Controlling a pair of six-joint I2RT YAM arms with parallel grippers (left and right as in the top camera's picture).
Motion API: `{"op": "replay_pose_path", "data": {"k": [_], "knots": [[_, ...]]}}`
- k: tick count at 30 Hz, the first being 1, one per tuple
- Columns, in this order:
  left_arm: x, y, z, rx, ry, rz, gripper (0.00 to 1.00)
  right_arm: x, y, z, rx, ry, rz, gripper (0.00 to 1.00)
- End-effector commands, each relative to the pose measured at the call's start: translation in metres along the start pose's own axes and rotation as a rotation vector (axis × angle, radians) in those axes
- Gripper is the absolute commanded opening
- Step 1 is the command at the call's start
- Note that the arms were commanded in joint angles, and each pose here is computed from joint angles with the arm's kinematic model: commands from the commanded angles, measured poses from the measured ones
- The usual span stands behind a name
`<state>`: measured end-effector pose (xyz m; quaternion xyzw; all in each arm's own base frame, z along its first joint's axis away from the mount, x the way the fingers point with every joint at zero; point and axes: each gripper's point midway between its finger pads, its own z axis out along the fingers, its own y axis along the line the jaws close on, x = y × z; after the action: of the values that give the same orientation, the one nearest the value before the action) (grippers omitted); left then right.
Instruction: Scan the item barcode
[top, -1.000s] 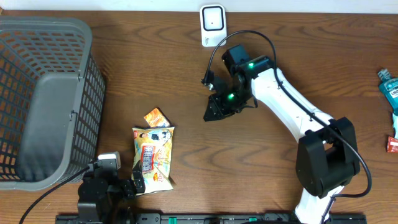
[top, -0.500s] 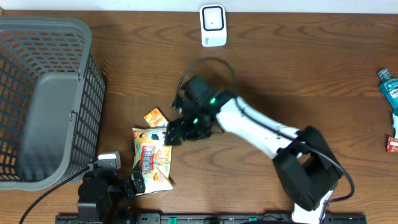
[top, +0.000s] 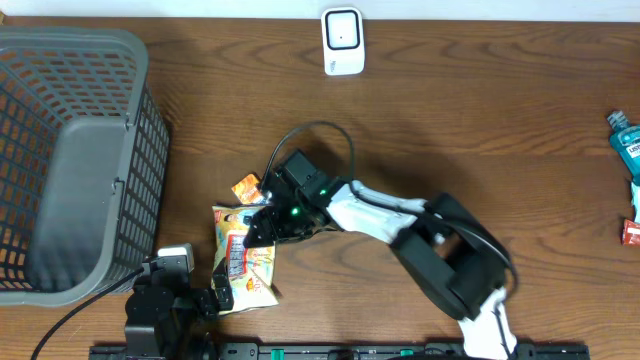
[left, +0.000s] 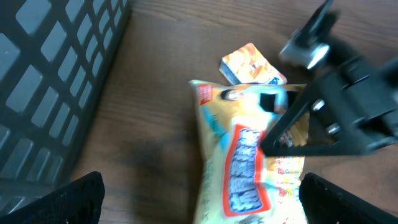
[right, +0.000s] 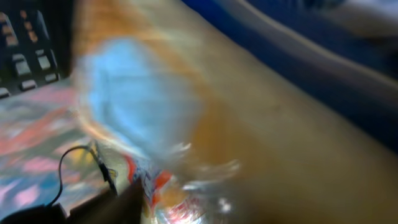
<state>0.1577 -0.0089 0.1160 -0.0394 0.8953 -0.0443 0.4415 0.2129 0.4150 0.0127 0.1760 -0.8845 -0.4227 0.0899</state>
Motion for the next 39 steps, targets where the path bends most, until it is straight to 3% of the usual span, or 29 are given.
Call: {"op": "replay_pose_path", "data": {"k": [1,7,13,17,21,29,30,31,32,33,39], "knots": [[0.001,0.002,0.001,-0.012,0.004,-0.011,1.0,0.031,-0.032,0.028,-0.034,0.142,0.111,0.01],[0.002,0.002,0.001,-0.012,0.004,-0.011,1.0,0.01,-0.047,-0.01,0.037,0.057,0.114,0.01],[0.001,0.002,0.001,-0.012,0.004,-0.011,1.0,-0.019,-0.104,-0.147,0.498,-0.224,0.134,0.01],[0.002,0.002,0.001,-0.012,0.004,-0.011,1.0,-0.025,-0.109,-0.218,0.602,-0.322,0.04,0.01],[0.001,0.002,0.001,-0.012,0.004,-0.011,1.0,-0.017,-0.118,-0.254,0.64,-0.316,-0.05,0.01],[0.001,0.002,0.001,-0.012,0.004,-0.011,1.0,0.004,-0.149,-0.264,0.739,-0.19,-0.092,0.01],[0.002,0.002,0.001,-0.013,0.004,-0.011,1.0,0.002,-0.154,-0.269,0.781,-0.199,-0.087,0.15],[0.001,0.002,0.001,-0.012,0.004,-0.011,1.0,0.0,-0.158,-0.275,0.819,-0.219,-0.068,0.39],[0.001,0.002,0.001,-0.012,0.004,-0.011,1.0,-0.003,-0.158,-0.28,0.838,-0.237,-0.048,0.77],[0.001,0.002,0.001,-0.012,0.004,-0.011,1.0,-0.006,-0.156,-0.283,0.842,-0.255,-0.033,0.99],[0.001,0.002,0.001,-0.012,0.004,-0.011,1.0,-0.021,-0.125,-0.307,0.82,-0.331,0.045,0.99]]}}
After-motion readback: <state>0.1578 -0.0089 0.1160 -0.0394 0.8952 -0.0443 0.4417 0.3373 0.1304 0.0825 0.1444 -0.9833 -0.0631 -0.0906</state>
